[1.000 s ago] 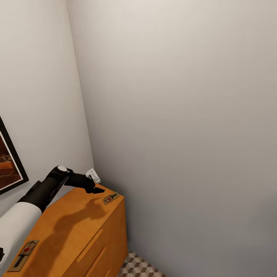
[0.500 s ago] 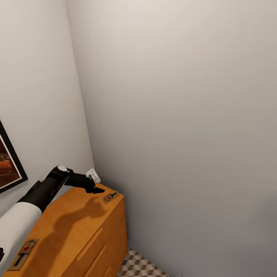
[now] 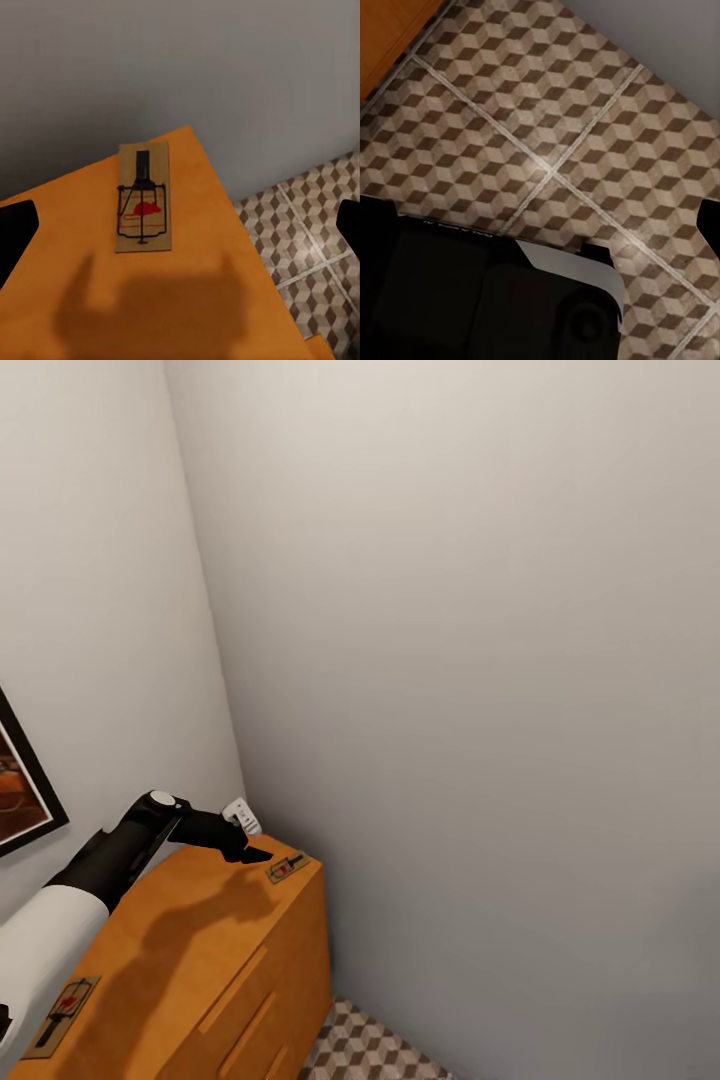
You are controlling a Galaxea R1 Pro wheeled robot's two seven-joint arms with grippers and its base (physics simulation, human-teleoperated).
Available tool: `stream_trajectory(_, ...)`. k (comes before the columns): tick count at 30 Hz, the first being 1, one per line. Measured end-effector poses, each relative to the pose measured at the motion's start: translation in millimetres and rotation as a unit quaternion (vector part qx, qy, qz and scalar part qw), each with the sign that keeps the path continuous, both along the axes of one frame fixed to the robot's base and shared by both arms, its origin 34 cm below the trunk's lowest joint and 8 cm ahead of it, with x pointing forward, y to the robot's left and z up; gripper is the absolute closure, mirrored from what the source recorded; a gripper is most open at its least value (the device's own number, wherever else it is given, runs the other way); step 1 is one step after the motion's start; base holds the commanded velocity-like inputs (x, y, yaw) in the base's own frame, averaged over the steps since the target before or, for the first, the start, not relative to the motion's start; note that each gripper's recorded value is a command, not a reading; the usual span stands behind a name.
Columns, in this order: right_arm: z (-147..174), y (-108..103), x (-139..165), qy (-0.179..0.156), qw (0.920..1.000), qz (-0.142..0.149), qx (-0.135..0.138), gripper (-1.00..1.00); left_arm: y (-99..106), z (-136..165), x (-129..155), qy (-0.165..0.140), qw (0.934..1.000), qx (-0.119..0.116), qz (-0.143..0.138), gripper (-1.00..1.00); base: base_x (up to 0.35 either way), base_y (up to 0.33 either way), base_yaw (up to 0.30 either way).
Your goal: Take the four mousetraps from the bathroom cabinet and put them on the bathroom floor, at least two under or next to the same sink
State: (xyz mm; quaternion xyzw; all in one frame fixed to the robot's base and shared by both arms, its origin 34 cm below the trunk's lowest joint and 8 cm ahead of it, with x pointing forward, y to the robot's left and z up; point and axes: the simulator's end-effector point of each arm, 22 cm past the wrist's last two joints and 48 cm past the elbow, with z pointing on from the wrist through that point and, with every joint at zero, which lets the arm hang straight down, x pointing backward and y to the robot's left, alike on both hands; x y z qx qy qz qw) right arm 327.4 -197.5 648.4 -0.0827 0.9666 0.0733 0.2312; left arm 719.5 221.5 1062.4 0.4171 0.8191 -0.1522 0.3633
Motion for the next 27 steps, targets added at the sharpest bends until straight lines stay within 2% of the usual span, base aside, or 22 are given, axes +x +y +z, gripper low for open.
stream_trajectory(27,-9,0,-15,0.021,0.9998,0.0,0.0,-1.0,-8,-24,2,0.02,0.9998,-0.005,-0.004,-1.0,0.0,0.0,0.0)
